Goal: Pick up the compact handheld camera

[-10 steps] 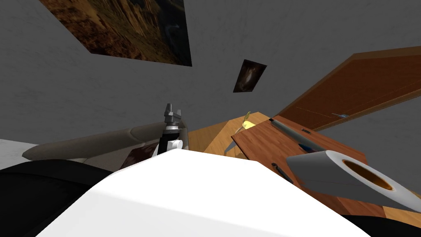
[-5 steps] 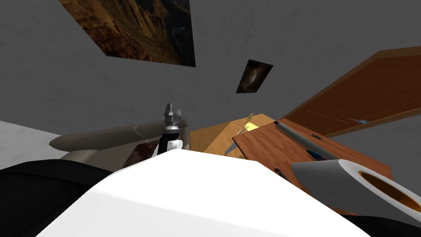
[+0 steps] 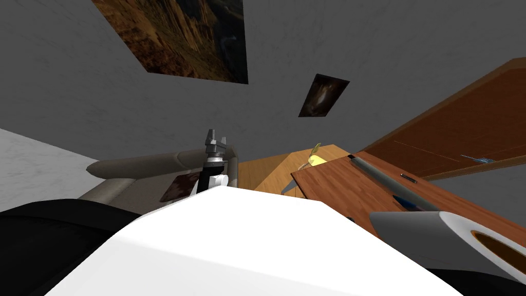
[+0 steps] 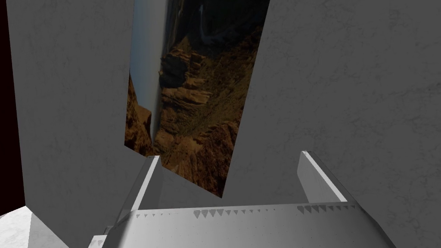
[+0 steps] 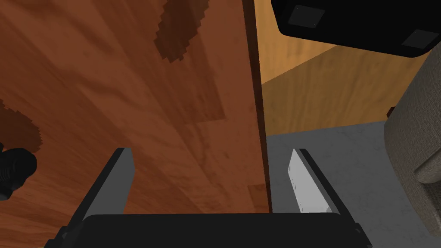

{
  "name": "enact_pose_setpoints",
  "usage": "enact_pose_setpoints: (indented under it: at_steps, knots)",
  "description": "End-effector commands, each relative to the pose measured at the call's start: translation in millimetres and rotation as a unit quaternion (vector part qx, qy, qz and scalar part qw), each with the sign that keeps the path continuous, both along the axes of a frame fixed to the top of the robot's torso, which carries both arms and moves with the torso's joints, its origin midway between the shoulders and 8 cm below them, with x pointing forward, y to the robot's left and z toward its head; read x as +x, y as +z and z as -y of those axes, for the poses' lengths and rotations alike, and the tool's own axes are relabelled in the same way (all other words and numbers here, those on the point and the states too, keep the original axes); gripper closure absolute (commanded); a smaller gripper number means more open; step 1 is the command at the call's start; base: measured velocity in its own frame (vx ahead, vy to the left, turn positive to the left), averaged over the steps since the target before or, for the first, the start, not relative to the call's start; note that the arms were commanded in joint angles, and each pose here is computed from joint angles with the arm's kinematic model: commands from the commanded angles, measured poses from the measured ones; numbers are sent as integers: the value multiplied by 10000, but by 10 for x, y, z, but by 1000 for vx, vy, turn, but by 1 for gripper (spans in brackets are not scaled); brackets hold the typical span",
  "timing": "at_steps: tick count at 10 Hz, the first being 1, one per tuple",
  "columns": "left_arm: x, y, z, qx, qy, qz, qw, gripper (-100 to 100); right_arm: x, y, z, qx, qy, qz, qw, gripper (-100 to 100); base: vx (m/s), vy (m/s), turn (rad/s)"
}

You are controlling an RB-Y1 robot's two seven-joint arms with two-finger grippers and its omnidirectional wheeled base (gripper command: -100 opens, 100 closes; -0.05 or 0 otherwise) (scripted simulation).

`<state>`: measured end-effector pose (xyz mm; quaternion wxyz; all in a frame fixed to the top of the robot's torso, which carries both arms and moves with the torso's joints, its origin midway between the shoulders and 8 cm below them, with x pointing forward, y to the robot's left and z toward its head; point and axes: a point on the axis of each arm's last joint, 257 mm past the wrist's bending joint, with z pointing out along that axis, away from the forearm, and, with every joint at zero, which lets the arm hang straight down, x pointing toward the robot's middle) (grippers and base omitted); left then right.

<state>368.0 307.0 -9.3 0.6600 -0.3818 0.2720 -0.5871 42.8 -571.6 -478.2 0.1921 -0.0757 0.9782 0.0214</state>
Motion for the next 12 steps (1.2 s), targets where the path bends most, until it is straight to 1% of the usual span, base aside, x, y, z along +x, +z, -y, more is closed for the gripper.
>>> enact_pose_setpoints:
  at_steps: [1,2,3,5,6,8,10,12]
  knots:
    - [0,0,0,0,0,0,10000,0,-191,60,242,-223,84,-279,9993,-100,-2,-56,165]
    - [0,0,0,0,0,0,10000,0,-175,58,220,-203,98,-265,9994,-100,-1,-52,81]
    - [0,0,0,0,0,0,10000,0,-191,60,242,-223,84,-279,9993,-100,2,-19,-11]
    - [0,0,0,0,0,0,10000,0,-458,153,561,-527,201,-683,9961,-100,-2,-55,198]
    - [0,0,0,0,0,0,10000,0,-458,153,561,-527,201,-683,9961,-100,4,-74,79]
    - [0,0,0,0,0,0,10000,0,-662,210,747,-699,276,-989,9923,-100,-2,-96,147]
    - [0,0,-1,1,0,0,10000,0,-822,188,774,-716,320,-1205,9896,-100,14,-163,183]
    - [0,0,-1,1,1,-1,10000,0,-948,105,676,-612,352,-1348,9884,-100,9,-143,102]
